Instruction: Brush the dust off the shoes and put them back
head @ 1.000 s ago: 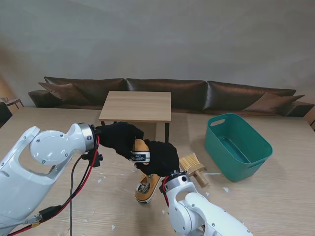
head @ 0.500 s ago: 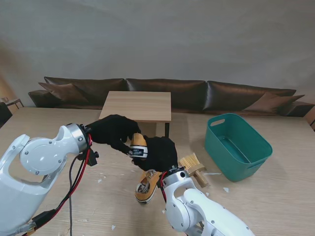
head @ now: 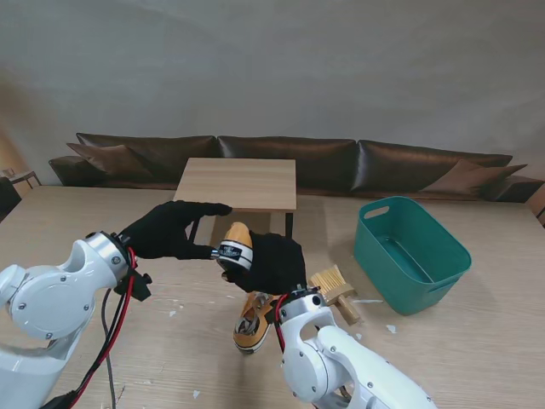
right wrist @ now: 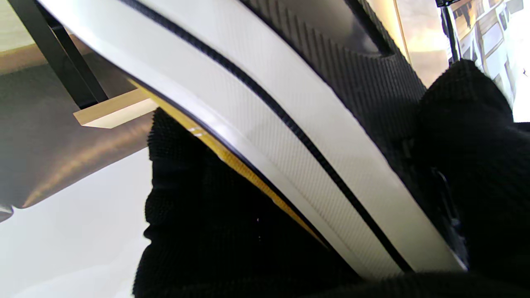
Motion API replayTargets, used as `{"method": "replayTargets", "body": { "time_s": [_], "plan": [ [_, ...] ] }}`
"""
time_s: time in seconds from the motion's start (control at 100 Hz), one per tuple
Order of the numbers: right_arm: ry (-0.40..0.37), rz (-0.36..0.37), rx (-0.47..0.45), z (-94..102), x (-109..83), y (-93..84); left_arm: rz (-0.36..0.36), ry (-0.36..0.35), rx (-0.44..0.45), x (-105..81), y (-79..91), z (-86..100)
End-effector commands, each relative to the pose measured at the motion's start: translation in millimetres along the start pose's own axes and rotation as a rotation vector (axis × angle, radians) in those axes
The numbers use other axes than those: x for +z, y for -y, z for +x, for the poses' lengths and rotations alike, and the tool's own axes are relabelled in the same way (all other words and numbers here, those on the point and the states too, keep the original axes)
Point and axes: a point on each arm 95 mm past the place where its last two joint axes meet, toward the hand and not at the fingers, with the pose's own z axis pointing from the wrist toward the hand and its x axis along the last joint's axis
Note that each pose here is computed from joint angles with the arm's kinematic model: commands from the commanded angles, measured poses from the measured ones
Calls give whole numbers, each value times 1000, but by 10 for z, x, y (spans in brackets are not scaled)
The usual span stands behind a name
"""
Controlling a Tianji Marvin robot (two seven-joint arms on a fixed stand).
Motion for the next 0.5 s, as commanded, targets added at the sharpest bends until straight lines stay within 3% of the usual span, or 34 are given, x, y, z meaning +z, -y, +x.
{"method": "replayTargets", "body": {
  "time_s": [0.0,0.23,0.49],
  "plan": [
    [-14,-32,34,120,93,-148,-52,42,-27,-38,-193,-93],
    [22,-48,61,65,160,-329,-50,103,-95,-76,-456,-230],
    [44,-85,127,90,149,-555,-32,51,-177,160,-627,-243]
  ]
}}
